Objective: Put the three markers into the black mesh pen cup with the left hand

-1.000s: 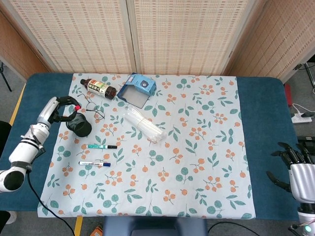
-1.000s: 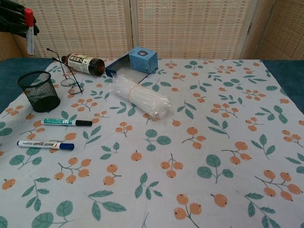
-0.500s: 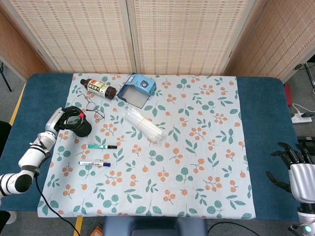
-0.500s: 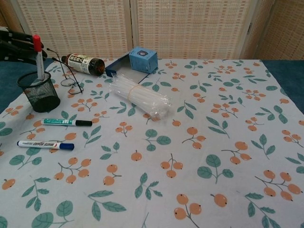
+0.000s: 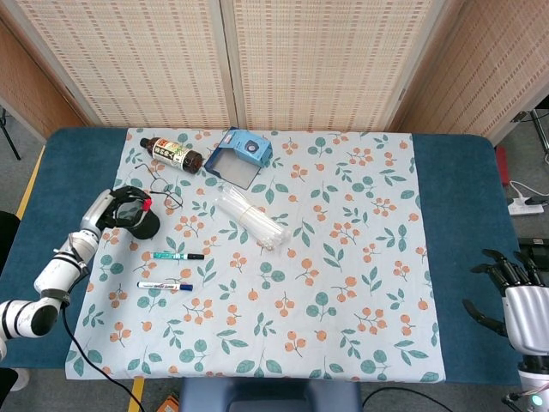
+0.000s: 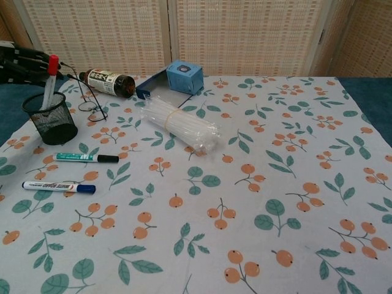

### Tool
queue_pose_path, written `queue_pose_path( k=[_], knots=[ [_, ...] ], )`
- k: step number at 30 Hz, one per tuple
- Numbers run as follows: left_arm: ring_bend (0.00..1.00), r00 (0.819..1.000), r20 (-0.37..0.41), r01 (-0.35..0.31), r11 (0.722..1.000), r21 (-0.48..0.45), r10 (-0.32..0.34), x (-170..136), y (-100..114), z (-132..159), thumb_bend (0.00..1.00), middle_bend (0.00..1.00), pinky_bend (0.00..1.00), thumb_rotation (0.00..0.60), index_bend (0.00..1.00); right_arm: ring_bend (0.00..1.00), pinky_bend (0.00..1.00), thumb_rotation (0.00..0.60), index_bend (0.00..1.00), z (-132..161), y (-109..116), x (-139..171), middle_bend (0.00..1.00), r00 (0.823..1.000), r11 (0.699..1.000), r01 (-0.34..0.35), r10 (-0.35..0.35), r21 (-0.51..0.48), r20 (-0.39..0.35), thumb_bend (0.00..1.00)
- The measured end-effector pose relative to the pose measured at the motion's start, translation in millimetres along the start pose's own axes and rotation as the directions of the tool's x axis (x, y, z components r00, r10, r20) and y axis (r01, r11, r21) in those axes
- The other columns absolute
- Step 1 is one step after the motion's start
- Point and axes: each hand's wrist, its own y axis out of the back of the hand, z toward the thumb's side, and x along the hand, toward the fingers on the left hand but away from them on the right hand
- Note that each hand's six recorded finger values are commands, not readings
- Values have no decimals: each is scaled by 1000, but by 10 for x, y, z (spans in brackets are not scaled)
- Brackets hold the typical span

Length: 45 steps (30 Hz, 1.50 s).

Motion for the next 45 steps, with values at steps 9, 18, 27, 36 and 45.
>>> queue_pose_path(
  k=[9, 18, 27, 36, 45],
  knots=[
    [16, 998, 65, -14, 1000, 28, 12, -61, -22, 78, 428, 119, 104, 600, 278, 313, 157, 600, 399, -10, 18, 2, 210, 1000, 1000, 6, -6, -4, 4, 99],
    [114, 969, 234, -148, 943, 296, 79, -666, -358, 66, 425, 304, 133, 600, 338, 313, 157, 600, 399, 14, 2, 4, 210, 1000, 1000, 1, -1, -4, -5, 99],
    [129, 960, 204, -278, 698, 660, 190, -1568, -1312, -578, 423, 289, 137, 600, 314, 315, 157, 600, 399, 40, 32, 20, 210, 1000, 1000, 10, -11, -8, -15, 98],
    [129, 968, 168, -249, 620, 744, 186, -1716, -2038, -890, 424, 287, 137, 600, 311, 318, 157, 600, 399, 26, 25, 17, 213, 1000, 1000, 6, -6, -7, -10, 98],
    [129, 958, 211, -283, 554, 783, 193, -1499, -2144, -790, 425, 284, 137, 600, 314, 319, 157, 600, 399, 12, 17, 8, 215, 1000, 1000, 4, -4, -6, -6, 99]
  ],
)
